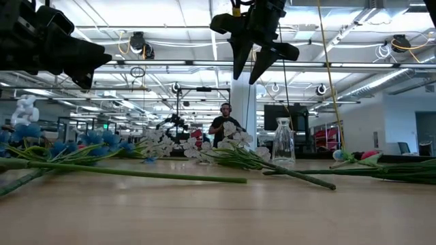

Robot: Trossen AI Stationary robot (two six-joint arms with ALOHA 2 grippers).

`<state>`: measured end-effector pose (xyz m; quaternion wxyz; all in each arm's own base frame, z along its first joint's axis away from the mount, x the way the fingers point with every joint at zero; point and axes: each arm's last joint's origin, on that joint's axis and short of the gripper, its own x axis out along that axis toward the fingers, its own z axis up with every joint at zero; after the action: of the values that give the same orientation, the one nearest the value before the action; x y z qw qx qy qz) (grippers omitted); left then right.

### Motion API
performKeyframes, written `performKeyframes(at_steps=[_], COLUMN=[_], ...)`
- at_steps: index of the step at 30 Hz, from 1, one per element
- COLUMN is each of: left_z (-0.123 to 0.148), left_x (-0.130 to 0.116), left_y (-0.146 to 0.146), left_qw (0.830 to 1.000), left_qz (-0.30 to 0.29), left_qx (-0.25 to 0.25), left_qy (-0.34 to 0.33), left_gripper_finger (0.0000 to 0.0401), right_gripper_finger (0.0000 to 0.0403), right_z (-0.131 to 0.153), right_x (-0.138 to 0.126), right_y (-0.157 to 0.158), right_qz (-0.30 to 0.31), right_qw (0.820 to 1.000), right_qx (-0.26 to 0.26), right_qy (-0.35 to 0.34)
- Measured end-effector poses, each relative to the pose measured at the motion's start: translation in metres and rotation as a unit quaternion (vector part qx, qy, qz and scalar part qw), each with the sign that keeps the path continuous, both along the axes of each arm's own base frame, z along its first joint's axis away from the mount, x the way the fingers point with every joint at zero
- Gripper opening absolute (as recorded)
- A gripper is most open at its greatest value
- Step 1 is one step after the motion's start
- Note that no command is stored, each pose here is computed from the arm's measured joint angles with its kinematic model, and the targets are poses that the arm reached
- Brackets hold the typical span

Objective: Sort flowers into vase by color
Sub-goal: Put the bottom white flowers into the pink vase

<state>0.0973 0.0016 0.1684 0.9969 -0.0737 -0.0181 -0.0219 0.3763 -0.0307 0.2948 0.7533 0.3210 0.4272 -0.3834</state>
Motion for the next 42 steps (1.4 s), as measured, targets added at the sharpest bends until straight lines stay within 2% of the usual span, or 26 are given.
performKeyframes(at_steps=[33, 36, 42], left_z=[0.0000, 0.0000, 0.0000], left_x=[0.0000, 0.0000, 0.0000], left_y=[0.0000, 0.0000, 0.0000], left_qw=[1.000, 1.000, 1.000], left_qz=[0.000, 0.000, 0.000], left_qx=[0.000, 0.000, 0.000], left_qy=[0.000, 0.000, 0.000], left_gripper_finger=[0.0116, 0.0116, 0.0116], right_gripper_finger=[0.0174, 0.0181, 0.0215], right_z=[0.0001, -0.0002, -0.0035], right_x=[0.0004, 0.0005, 0.0021], right_y=[0.0038, 0.0047, 0.0063], right_qz=[0.008, 0.017, 0.019], right_qw=[1.000, 1.000, 0.999], right_qx=[0.003, 0.023, 0.026], right_qy=[0.000, -0.001, 0.004])
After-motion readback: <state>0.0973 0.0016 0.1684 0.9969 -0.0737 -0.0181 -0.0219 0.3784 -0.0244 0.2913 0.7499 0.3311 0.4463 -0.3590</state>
